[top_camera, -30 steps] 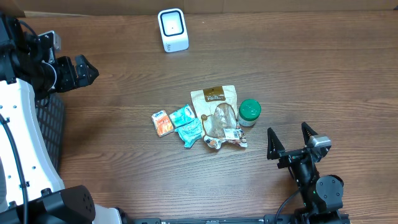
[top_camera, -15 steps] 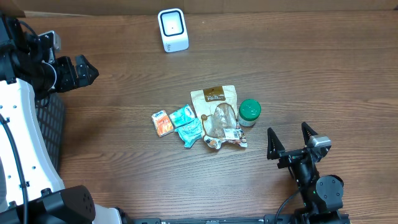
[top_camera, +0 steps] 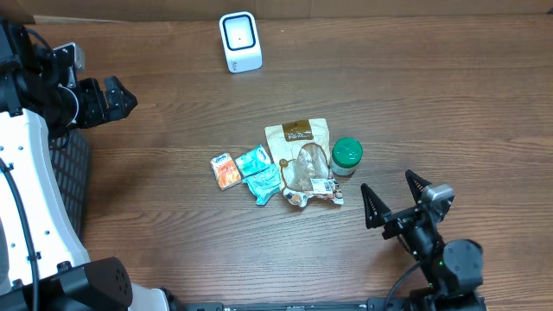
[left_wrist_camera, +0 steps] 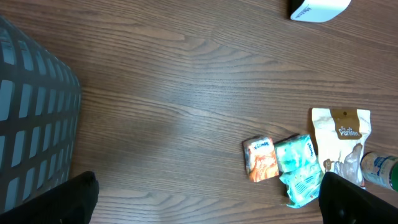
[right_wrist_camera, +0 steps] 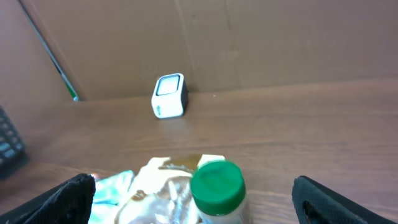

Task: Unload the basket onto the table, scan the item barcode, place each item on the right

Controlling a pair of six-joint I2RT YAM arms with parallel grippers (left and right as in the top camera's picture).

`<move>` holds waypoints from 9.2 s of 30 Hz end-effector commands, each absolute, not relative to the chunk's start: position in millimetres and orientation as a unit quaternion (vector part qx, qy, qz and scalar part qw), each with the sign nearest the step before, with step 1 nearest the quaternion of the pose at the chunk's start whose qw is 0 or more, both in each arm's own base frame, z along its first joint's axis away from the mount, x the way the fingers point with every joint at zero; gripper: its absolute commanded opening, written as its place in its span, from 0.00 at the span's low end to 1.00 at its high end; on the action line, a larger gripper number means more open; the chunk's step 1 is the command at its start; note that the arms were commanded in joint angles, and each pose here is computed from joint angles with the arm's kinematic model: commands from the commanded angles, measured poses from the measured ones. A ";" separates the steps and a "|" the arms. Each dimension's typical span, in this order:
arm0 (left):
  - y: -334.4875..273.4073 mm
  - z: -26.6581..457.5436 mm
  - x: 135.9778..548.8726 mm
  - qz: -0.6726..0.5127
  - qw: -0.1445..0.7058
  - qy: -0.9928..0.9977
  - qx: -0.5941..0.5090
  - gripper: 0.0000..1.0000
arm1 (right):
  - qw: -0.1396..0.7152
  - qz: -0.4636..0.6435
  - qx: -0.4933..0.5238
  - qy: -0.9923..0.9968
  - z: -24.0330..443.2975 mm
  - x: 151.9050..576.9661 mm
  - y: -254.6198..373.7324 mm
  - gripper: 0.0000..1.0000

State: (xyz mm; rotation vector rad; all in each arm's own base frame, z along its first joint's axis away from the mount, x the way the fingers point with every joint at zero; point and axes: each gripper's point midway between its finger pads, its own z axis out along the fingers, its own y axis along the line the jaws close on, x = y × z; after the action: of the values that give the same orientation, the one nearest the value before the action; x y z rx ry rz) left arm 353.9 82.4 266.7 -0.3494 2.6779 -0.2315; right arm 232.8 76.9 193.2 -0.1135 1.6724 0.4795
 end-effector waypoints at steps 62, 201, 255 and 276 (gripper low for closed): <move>80.5 270.7 355.9 -0.082 0.222 0.965 -0.111 0.99 | 0.108 0.008 -0.146 0.983 70.9 343.8 125.5 1.00; 80.5 270.7 355.9 -0.082 0.222 0.965 -0.111 0.99 | 0.099 0.028 -0.293 0.951 114.9 367.5 101.6 0.65; 80.5 270.7 355.9 -0.082 0.222 0.965 -0.111 1.00 | 0.020 0.054 -0.019 0.998 69.7 332.4 84.9 0.99; 80.5 270.7 355.9 -0.082 0.222 0.965 -0.111 0.99 | 0.028 0.056 -0.021 0.998 69.8 336.5 86.1 0.99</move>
State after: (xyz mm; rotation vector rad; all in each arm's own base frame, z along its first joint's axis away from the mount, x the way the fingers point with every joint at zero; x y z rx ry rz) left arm 354.4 82.6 267.0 -0.3486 2.6754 -0.2306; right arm 336.7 85.5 70.9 -0.0502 3.0812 0.1738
